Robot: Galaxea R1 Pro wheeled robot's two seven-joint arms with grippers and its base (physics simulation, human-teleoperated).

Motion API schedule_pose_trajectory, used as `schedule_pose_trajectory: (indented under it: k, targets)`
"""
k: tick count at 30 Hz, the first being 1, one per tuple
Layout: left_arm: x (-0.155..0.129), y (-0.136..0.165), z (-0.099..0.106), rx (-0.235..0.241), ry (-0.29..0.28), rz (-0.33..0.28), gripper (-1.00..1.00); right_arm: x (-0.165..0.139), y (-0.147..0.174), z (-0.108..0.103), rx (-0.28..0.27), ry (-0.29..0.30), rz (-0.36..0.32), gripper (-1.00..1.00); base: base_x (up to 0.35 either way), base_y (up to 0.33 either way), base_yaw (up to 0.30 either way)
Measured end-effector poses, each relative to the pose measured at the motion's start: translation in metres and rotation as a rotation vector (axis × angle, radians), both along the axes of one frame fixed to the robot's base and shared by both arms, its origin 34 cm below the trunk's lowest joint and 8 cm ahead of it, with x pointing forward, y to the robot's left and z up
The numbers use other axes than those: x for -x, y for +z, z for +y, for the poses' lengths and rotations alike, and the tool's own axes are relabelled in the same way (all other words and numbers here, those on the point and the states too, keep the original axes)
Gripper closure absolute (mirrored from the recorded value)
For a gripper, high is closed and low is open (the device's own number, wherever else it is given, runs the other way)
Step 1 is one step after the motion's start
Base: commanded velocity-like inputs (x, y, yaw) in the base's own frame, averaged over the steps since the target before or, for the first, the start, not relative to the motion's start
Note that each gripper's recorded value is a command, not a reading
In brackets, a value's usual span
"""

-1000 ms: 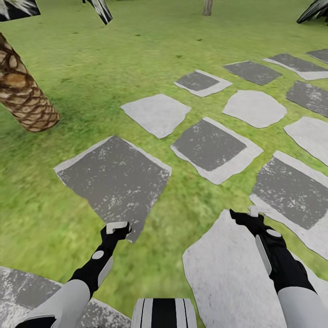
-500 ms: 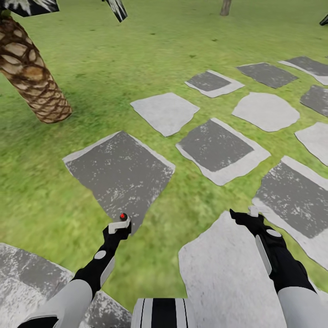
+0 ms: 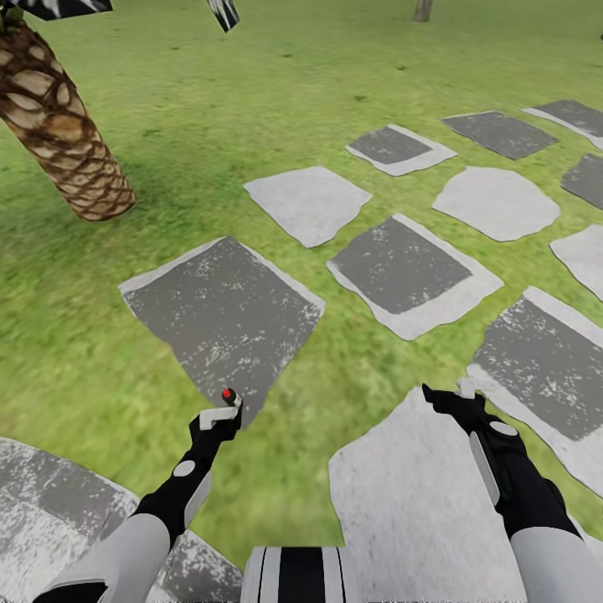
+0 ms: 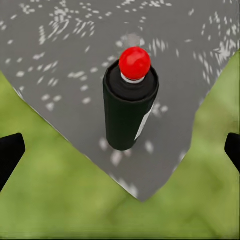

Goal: In the garden, pick up the pesticide atomizer on the floor and spray pesticide onto both trees until each tree trunk is fully covered.

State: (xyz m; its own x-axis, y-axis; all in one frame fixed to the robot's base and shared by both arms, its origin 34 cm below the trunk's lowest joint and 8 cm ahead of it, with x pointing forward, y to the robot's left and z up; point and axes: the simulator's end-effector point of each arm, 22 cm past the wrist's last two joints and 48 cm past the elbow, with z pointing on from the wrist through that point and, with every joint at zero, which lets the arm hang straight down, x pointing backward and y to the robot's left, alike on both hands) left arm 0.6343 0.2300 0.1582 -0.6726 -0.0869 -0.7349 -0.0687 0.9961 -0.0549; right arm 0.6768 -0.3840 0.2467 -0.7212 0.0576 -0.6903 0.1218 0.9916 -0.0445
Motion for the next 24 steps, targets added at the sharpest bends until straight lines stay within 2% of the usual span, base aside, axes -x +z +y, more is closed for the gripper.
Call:
schedule_pose_trajectory:
  k: [7,17,24]
  targets:
    - [0.01,-0.016,0.0,0.0,0.0,0.028,-1.0,0.008,-0.018,0.0,0.0,0.0,0.029,-1.0,0.0,0.0,0.0]
    - [0.007,-0.012,-0.004,-0.002,-0.011,-0.001,-1.0,0.009,-0.019,0.0,0.0,0.001,0.032,-1.0,0.0,0.0,0.0]
    - [0.019,-0.02,-0.004,-0.001,-0.012,0.023,-1.0,0.009,-0.019,0.0,0.0,0.001,0.033,-1.0,0.115,0.0,0.0]
